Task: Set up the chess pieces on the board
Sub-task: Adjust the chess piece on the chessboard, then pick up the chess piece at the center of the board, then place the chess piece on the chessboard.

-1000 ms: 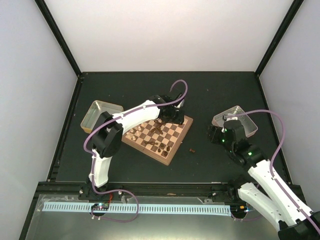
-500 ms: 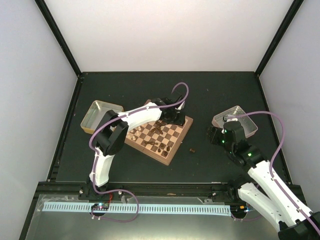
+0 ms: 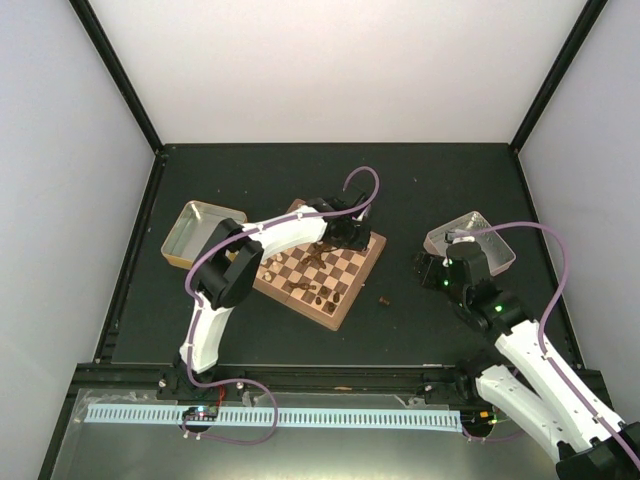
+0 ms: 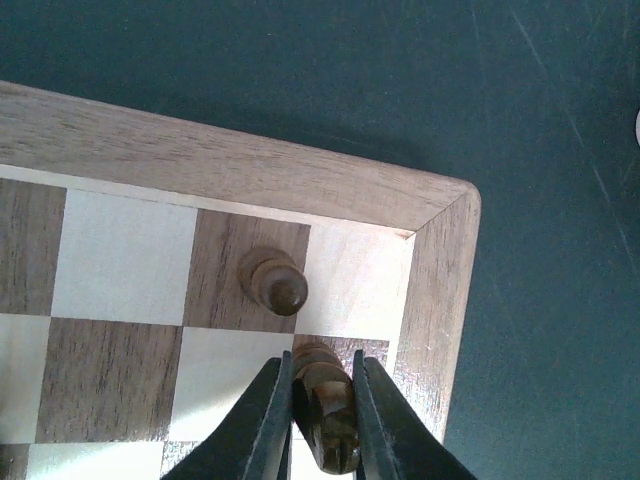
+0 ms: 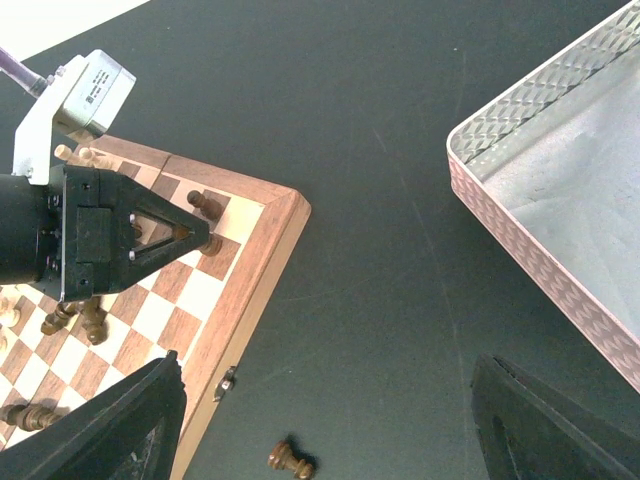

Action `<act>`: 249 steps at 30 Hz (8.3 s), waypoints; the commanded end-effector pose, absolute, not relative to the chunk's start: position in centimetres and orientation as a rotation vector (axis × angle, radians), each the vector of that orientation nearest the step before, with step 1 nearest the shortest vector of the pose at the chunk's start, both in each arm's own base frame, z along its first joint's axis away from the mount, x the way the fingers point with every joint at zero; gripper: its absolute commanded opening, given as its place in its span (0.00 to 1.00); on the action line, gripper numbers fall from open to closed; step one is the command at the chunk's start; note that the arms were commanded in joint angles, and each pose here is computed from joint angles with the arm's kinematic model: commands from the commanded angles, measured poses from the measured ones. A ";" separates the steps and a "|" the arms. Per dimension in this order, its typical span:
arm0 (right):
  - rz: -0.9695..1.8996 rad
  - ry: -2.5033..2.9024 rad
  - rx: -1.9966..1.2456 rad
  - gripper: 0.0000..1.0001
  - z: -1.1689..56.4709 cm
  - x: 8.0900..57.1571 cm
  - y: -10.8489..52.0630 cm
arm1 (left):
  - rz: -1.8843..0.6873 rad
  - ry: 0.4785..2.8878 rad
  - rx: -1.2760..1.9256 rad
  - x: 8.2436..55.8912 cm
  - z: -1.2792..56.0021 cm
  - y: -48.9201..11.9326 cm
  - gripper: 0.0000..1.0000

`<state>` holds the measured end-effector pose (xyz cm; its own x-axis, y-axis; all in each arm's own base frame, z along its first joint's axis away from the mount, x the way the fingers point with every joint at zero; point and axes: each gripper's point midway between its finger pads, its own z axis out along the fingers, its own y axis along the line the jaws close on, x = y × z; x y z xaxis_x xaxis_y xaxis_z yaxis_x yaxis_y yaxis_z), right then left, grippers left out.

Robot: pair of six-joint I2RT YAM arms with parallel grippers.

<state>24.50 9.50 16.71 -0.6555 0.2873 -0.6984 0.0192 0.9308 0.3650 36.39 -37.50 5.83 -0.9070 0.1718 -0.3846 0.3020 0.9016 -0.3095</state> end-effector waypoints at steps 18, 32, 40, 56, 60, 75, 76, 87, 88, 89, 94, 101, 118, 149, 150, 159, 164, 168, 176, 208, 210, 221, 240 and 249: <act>0.434 2.245 0.211 0.79 16.5 24.4 9.5 | -0.486 2.748 0.388 34.6 5.6 -37.8 0.14; 0.491 2.461 0.099 0.75 11.9 23.1 11.8 | -0.501 2.661 0.398 34.4 10.8 -36.8 0.49; 0.568 2.675 0.041 0.62 6.7 21.9 14.3 | -0.609 2.516 0.351 33.5 16.2 -34.0 0.54; 0.394 2.874 -0.235 0.53 2.9 21.8 17.1 | -0.735 2.477 0.320 31.2 17.1 -30.3 0.56; 0.294 2.908 -0.295 0.46 2.1 21.9 17.3 | -0.738 2.470 0.313 31.0 17.3 -29.8 0.56; 0.123 2.951 -0.403 0.38 1.2 20.3 17.5 | -0.751 2.465 0.304 30.2 17.3 -29.0 0.56; 0.117 2.952 -0.402 0.38 1.2 20.1 17.5 | -0.752 2.465 0.304 30.2 17.3 -28.9 0.56; 0.097 2.934 -0.388 0.06 0.9 20.3 17.4 | -0.780 2.462 0.279 29.8 17.3 -28.8 0.56; 0.099 2.918 -0.394 0.05 1.1 20.6 17.4 | -0.790 2.462 0.272 29.7 17.3 -28.8 0.57; 0.106 2.888 -0.403 0.04 1.4 21.1 17.6 | -0.805 2.463 0.263 29.5 17.3 -28.8 0.57; 0.282 2.633 -0.479 0.03 6.6 23.6 20.0 | -0.946 2.400 0.194 28.6 18.7 -28.5 0.57; 0.695 2.188 -0.726 0.04 16.5 23.2 25.3 | -1.326 2.276 0.218 26.0 23.4 -30.1 0.66; 0.902 1.831 -0.892 0.04 24.3 21.4 28.0 | -1.689 2.215 0.308 23.2 26.2 -32.4 0.48; 1.225 1.686 -0.398 0.58 31.1 20.8 25.6 | -1.790 2.022 0.271 22.3 32.9 -32.2 0.08; 1.280 1.646 -0.311 0.61 32.0 20.7 24.9 | -1.813 1.997 0.256 22.3 33.8 -32.1 0.08; 1.635 1.521 -0.097 0.64 36.2 20.0 25.0 | -1.977 1.853 0.087 22.5 38.9 -31.3 0.08; 1.683 1.496 -0.199 0.56 37.5 19.3 26.2 | -2.035 1.844 0.042 22.5 39.2 -31.3 0.08; 1.687 1.507 -0.170 0.49 37.3 19.8 26.3 | -2.080 1.835 0.024 22.3 39.1 -31.3 0.08; 1.673 1.528 -0.166 0.42 37.0 20.2 26.6 | -2.112 1.842 0.012 22.0 38.7 -31.3 0.08; 1.234 1.902 -0.142 0.01 30.3 22.8 24.9 | -1.667 2.029 -0.044 24.8 31.7 -29.1 0.53; 1.089 2.040 -0.142 0.01 27.6 23.5 23.8 | -1.524 2.073 -0.073 25.8 29.8 -27.8 0.59; 0.467 2.604 -0.181 0.01 16.5 29.1 18.5 | -0.865 2.118 -0.107 28.5 25.5 -19.0 0.69; 0.168 2.781 -0.437 0.01 13.8 33.7 21.8 | -0.634 2.128 -0.055 28.2 25.6 -15.2 0.73; 0.047 2.843 -0.562 0.02 11.4 33.9 24.1 | -0.612 2.123 -0.076 28.1 25.3 -14.3 0.76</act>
<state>34.02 24.28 11.73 -0.9030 -0.3254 -0.2806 -0.3527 0.9343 0.0516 28.06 -15.06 24.44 -0.6193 -0.2752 -0.7353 0.1755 0.8643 -0.4714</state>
